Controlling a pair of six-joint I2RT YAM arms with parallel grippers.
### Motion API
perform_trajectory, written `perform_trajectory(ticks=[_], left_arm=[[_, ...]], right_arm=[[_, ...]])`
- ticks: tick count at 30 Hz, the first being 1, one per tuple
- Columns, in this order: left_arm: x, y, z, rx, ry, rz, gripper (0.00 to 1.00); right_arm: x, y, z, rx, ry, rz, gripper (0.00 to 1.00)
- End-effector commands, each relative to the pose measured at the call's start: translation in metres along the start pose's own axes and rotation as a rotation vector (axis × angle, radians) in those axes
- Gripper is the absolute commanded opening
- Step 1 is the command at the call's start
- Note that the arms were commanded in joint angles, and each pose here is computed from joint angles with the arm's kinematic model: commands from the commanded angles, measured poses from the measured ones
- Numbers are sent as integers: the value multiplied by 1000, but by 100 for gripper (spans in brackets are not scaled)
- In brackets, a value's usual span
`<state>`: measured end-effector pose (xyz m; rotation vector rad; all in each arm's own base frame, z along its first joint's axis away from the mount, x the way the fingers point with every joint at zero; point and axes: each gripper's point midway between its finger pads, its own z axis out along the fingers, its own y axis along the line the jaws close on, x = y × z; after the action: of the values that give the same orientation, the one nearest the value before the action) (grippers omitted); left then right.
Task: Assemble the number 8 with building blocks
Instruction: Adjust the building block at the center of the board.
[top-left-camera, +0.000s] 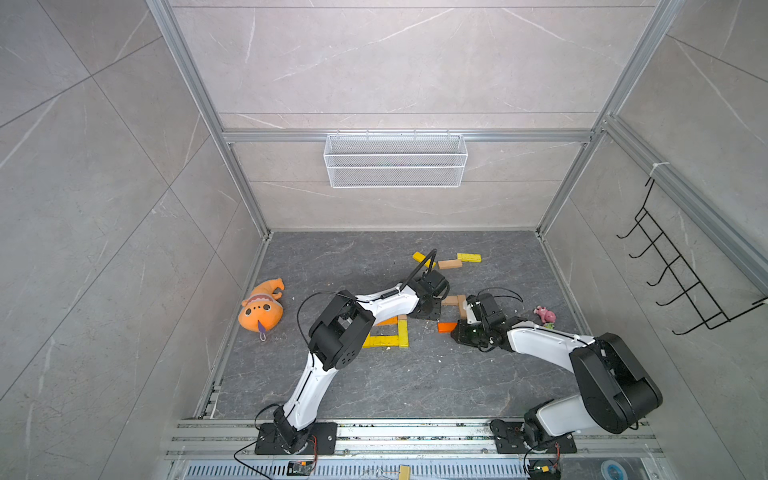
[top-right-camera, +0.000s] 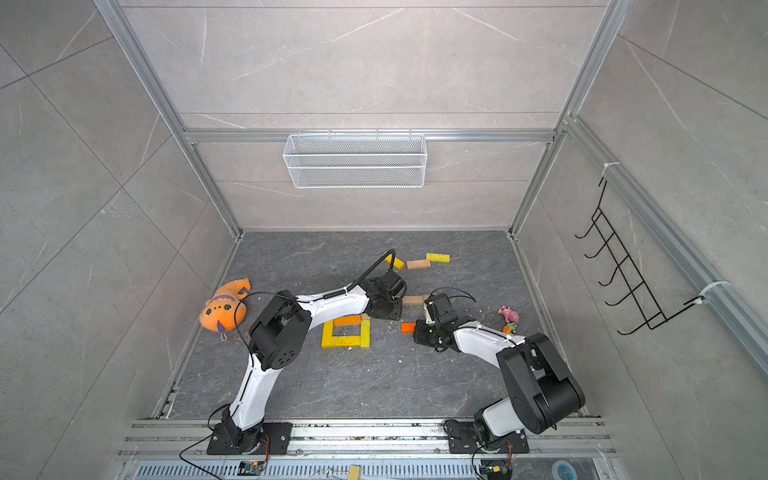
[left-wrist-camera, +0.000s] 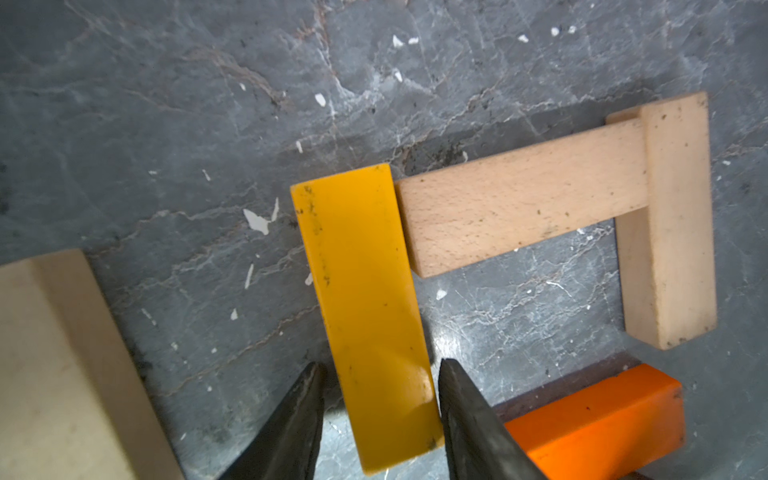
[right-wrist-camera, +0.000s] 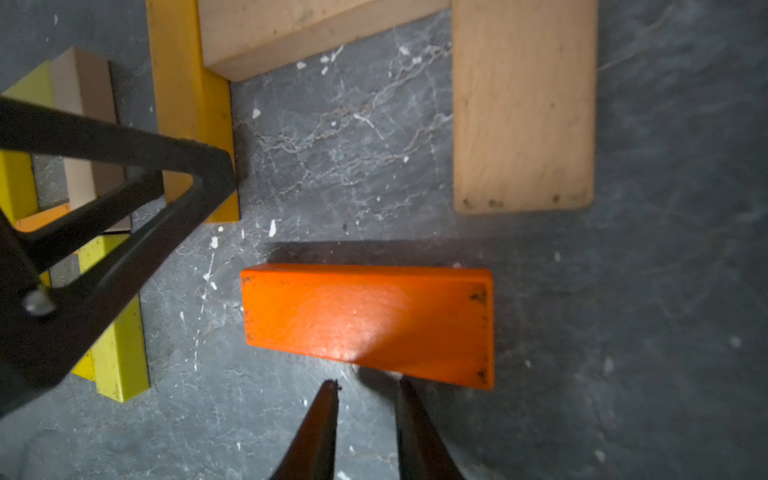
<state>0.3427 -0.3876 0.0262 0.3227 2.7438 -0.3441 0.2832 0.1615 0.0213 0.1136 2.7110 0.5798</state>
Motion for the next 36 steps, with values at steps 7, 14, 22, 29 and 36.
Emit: perform_trajectory(ticks=[7, 14, 22, 29, 36], left_arm=[[-4, -6, -15, 49, -4, 12, 48], [-11, -13, -42, 110, -43, 8, 51], [-20, -13, -53, 197, -62, -44, 52], [-22, -12, -69, 230, -103, -50, 52], [-28, -14, -89, 274, -158, -89, 52]], right_arm=[[-2, -4, -2, 42, 4, -6, 28], [-7, -29, -23, 197, -38, -19, 36], [-15, -27, -28, 184, -55, -37, 39], [-15, -12, -19, 103, -10, -106, 51], [-18, -19, -12, 150, 14, -133, 52]])
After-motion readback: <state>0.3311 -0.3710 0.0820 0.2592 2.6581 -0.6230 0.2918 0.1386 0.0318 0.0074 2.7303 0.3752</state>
